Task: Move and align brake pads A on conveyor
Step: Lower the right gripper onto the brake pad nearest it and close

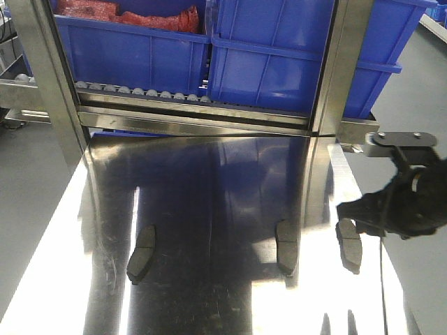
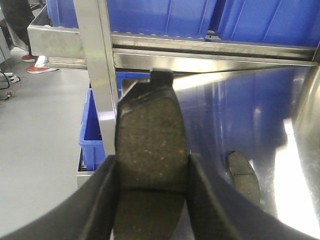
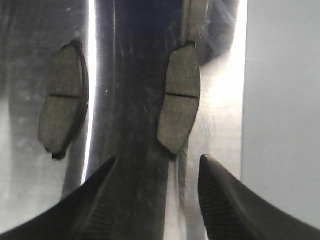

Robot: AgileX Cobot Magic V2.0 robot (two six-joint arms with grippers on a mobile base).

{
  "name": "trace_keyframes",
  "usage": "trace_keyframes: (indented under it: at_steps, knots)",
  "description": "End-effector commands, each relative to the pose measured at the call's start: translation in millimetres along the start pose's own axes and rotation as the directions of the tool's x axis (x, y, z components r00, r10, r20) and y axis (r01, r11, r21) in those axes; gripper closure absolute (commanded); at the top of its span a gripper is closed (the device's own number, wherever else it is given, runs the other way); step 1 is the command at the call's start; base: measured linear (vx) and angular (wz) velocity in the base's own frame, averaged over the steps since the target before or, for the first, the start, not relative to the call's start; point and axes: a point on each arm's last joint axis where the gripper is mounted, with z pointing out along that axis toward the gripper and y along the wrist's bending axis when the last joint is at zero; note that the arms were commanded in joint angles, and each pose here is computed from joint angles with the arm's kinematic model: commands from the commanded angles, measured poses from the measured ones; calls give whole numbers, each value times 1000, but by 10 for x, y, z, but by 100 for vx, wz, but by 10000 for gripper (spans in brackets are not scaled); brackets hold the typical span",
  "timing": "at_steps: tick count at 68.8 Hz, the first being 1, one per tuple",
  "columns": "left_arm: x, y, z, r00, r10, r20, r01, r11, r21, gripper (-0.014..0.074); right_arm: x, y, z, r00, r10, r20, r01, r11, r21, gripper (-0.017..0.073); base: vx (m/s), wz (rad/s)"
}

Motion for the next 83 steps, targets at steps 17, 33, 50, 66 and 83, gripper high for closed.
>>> trace_keyframes:
  at_steps: [17,33,50,66,83]
  knots:
    - [-177,-9,-35,992,-7,125,6,1000,11,600,-480,-72,446,994,76,-82,-72,996,53,167,0,0]
    - [-177,-9,-35,992,-7,125,6,1000,11,600,-552,-117,625,991,49,-127,-42,997,60,67,0,0]
    - [-177,-9,-35,992,-7,125,6,1000,11,600,-557,-119,829,984,49,-174,-38,997,69,54,0,0]
    - [-177,-9,-35,992,-7,125,6,1000,11,600,-538,-121,1003,978,56,-199,-42,996,74,54,0,0]
    - [-177,-9,-35,992,-7,125,6,1000,11,600,-597,-115,1062,979,68,-191,-55,996,75,106,0,0]
